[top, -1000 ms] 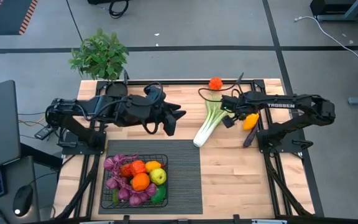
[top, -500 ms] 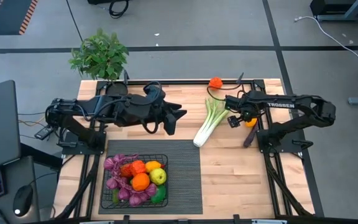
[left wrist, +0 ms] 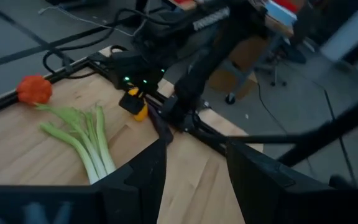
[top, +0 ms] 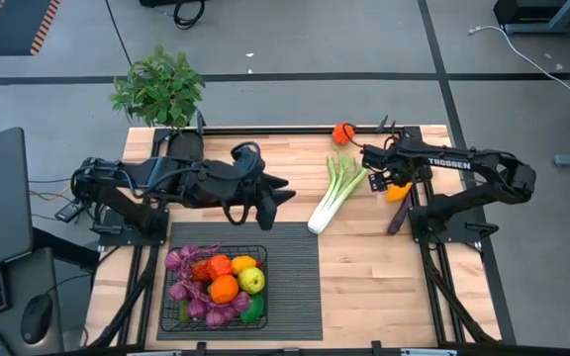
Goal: Build produce basket
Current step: Put the yellow mango into the wire basket
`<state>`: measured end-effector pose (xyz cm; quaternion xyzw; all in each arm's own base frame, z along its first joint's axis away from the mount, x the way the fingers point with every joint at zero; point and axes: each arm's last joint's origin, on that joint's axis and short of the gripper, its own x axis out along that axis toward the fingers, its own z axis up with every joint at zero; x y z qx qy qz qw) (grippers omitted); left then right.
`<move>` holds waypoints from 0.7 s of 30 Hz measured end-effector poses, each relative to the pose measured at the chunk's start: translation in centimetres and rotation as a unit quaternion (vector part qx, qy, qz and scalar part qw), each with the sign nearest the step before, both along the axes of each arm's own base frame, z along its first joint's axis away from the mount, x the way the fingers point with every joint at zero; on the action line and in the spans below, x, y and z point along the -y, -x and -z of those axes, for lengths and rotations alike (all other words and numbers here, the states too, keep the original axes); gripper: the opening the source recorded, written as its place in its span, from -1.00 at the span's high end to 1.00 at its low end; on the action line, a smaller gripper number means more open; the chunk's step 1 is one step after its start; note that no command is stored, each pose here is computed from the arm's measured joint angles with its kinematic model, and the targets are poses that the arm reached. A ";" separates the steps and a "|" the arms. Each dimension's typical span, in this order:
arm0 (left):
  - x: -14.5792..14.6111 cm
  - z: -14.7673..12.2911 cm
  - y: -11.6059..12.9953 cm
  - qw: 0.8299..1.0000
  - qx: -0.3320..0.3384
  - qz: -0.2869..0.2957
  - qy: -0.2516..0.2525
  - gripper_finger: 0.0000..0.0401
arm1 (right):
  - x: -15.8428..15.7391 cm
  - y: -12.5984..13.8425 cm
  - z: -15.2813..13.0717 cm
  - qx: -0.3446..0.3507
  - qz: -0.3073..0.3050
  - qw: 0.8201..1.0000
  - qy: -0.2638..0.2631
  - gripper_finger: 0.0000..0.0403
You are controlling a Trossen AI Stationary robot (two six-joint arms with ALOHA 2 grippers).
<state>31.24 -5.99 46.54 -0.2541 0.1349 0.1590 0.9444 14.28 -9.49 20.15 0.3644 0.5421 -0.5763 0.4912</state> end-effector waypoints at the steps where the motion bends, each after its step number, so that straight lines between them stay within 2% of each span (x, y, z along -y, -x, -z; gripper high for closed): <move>1: 0.2 0.0 0.0 1.000 -0.001 0.007 -0.005 0.14 | 0.0 0.2 0.0 -0.004 0.016 1.000 0.000 -0.85; 7: 0.6 0.0 0.1 1.000 -0.003 0.019 -0.014 0.14 | 0.1 0.3 0.2 0.012 0.110 0.994 0.023 -0.82; 11: 0.6 0.0 0.1 1.000 -0.002 0.018 -0.013 0.14 | -0.2 0.5 1.3 0.032 0.166 0.986 0.005 -0.78; 15: 0.7 -0.2 0.4 1.000 0.000 0.021 -0.013 0.14 | -0.6 1.0 2.1 0.022 0.219 0.976 0.002 -0.74; 21: 0.5 -0.6 0.8 1.000 0.006 0.020 -0.013 0.14 | -0.3 1.0 2.0 0.022 0.251 0.966 0.058 -0.73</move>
